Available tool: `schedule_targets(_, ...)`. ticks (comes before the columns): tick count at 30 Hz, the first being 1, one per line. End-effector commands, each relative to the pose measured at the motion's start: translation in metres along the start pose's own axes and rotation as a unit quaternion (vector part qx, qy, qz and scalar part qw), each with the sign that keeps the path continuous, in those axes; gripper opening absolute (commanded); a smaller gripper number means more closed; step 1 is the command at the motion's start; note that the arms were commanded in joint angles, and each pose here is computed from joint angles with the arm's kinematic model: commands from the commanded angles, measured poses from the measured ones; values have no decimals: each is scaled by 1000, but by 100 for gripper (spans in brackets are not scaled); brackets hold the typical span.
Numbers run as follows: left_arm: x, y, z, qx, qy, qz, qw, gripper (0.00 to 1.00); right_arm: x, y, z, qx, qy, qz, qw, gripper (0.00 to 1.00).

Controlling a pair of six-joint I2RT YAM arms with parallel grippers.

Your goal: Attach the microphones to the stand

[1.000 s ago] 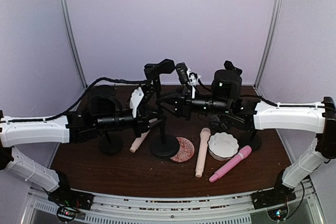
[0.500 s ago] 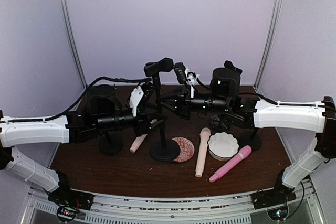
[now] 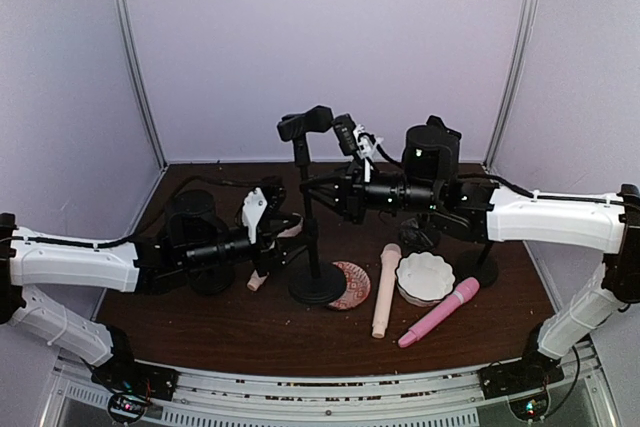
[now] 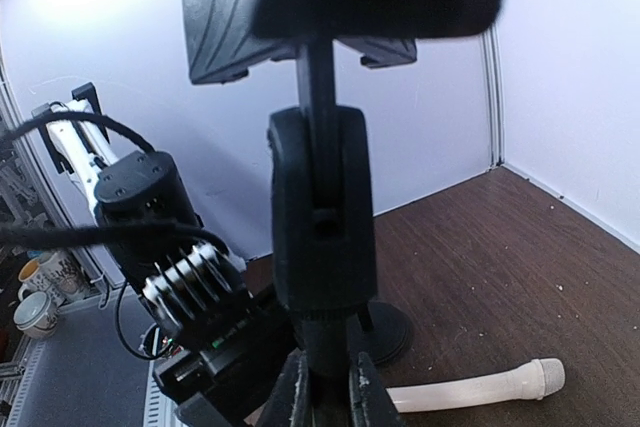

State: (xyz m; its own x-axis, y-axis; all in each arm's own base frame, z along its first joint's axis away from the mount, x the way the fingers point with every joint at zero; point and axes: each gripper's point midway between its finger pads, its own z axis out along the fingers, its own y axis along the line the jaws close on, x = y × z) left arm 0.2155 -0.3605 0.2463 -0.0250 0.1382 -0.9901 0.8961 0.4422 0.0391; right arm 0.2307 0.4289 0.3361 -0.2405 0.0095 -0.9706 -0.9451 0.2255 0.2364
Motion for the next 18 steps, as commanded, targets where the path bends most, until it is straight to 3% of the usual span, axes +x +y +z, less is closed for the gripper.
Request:
schedule_targets(1,-5,-4,5,15,-31,19,999,56,-81,18,-24,-2,-117,-30,993,0)
schedule_targets(6,0,-5,10,19,-34,16,999,56,-87,19,-26,-4,-128,-28,991,0)
schedule_targets(11,1,-3,17,14,-38,15,999,45,-90,19,-28,-1,-135,-25,990,0)
schedule_targets(18,-4,-2,20,14,-52,3,999,4,-88,14,-34,14,-136,-25,990,0)
